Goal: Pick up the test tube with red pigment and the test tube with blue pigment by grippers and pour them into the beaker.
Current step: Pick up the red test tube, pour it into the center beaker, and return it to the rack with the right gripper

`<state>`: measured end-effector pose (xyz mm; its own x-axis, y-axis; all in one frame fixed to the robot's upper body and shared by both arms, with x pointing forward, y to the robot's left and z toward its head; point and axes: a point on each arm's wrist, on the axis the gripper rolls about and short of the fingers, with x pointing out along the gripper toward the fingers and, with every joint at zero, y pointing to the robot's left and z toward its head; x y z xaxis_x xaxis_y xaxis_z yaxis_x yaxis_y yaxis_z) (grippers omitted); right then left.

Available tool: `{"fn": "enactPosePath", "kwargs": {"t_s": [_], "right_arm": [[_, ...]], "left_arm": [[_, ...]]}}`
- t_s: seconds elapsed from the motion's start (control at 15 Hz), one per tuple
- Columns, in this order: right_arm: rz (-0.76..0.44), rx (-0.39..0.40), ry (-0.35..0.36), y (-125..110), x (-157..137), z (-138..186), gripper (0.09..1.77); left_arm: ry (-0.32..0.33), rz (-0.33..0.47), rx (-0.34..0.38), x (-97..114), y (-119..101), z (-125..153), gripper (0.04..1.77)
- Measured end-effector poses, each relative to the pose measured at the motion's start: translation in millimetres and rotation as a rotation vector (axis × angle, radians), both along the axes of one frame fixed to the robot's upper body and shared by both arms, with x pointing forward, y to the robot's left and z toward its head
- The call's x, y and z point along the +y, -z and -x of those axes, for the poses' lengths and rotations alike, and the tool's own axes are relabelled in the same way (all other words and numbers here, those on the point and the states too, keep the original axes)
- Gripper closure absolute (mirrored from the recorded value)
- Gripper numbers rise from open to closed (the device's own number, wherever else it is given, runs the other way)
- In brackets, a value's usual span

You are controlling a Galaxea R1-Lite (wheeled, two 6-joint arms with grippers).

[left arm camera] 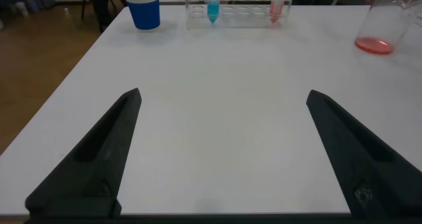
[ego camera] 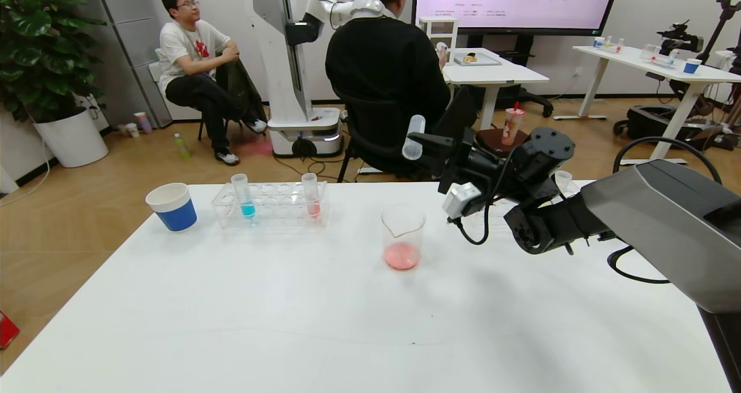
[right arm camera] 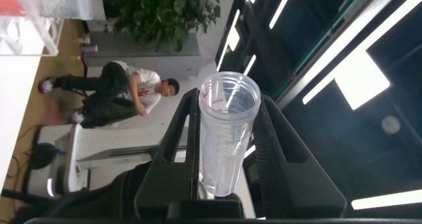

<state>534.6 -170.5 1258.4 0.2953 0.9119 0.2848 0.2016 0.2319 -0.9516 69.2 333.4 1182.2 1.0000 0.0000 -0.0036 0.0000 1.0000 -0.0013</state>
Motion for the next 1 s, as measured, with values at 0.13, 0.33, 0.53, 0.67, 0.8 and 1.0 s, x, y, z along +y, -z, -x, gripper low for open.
{"fn": "enactPosePath", "kwargs": {"t_s": [0.13,0.33,0.53,0.67,0.8,1.0], "right_arm": [[-0.124,0.143,0.005,-19.8,-0.1,2.9,1.34],[-0.368,0.328,0.029,-45.0,-0.2,13.0,1.34],[-0.6,0.521,0.058,-52.2,-0.3,27.6,1.34],[-0.711,0.656,0.101,-47.2,-2.4,40.6,1.34],[-0.861,0.828,0.159,-43.6,-6.9,59.0,1.34],[-0.95,1.046,0.317,-44.9,-16.5,88.1,1.34]], "left_arm": [[0.0,0.0,0.0,0.0,0.0,0.0,0.06],[0.0,0.0,0.0,0.0,0.0,0.0,0.06],[0.0,0.0,0.0,0.0,0.0,0.0,0.06],[0.0,0.0,0.0,0.0,0.0,0.0,0.06],[0.0,0.0,0.0,0.0,0.0,0.0,0.06],[0.0,0.0,0.0,0.0,0.0,0.0,0.06]]}}
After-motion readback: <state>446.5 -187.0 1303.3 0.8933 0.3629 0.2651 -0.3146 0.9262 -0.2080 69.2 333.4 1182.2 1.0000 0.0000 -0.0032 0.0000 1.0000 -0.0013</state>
